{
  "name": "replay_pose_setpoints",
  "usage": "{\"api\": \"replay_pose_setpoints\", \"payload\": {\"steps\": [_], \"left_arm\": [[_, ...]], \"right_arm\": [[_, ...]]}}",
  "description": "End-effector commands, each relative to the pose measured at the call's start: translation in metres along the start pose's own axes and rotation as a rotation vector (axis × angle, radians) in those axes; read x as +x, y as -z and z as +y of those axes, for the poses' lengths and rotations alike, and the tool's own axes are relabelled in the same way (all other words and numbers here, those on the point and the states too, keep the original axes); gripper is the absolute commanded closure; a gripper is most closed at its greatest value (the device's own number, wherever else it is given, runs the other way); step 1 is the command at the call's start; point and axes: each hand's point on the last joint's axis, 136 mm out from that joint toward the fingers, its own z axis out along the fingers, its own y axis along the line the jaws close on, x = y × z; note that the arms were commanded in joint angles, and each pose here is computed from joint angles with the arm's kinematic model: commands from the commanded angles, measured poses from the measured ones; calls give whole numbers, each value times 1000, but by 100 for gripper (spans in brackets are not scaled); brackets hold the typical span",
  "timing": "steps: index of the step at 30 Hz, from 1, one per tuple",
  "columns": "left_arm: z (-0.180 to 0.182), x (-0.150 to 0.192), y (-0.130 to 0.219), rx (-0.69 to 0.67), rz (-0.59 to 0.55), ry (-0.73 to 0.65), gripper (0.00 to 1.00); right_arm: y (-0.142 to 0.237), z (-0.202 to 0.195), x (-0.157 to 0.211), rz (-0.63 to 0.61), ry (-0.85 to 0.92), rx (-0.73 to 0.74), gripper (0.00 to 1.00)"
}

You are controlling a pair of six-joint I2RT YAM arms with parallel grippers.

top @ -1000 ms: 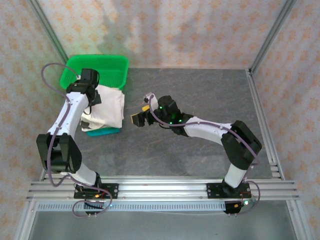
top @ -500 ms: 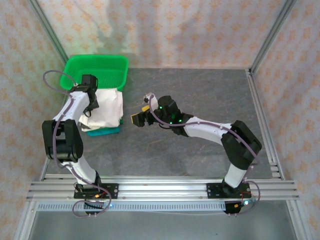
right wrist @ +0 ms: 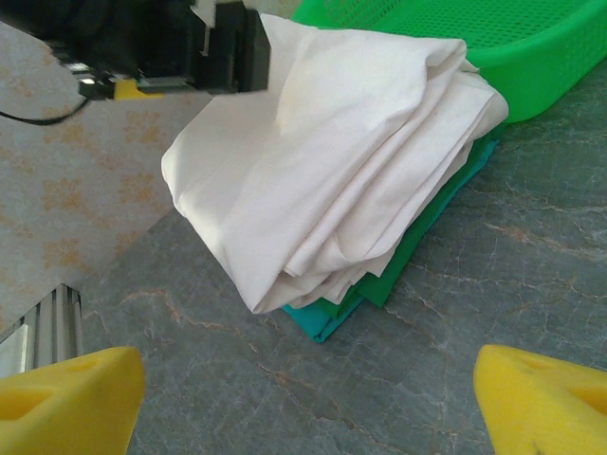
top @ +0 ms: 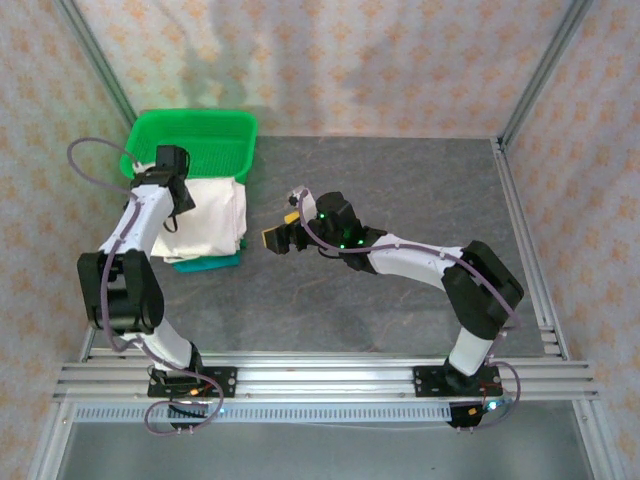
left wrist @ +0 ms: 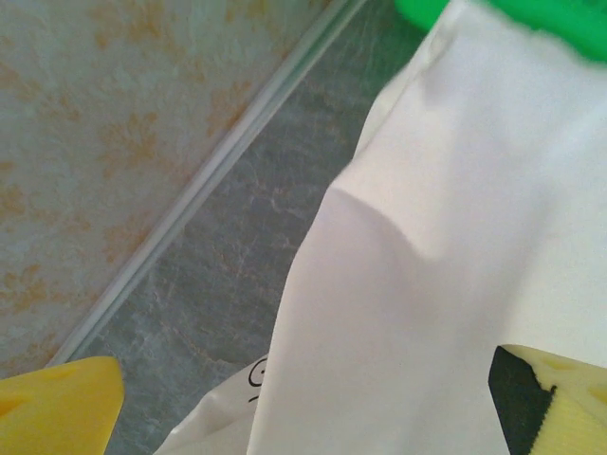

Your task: Fold and stack the t-shirts

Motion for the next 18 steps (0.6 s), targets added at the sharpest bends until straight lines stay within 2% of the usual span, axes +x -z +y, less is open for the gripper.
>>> {"api": "replay_pose_setpoints", "payload": {"steps": [1, 8, 14, 18], "left_arm": [[-8, -20, 21, 60, -106, 18, 0], [-57, 1, -13, 183, 89, -22, 0], [-69, 29, -46, 222, 238, 48, 0], [-69, 31, -51, 244, 253, 78, 0]], "right_arm": [[-2, 4, -2, -28, 1, -22, 10], [-3, 5, -2, -29, -2, -30, 10], [-3, 4, -1, -26, -6, -27, 10], [-4, 4, 1, -17, -10, -29, 11]]}}
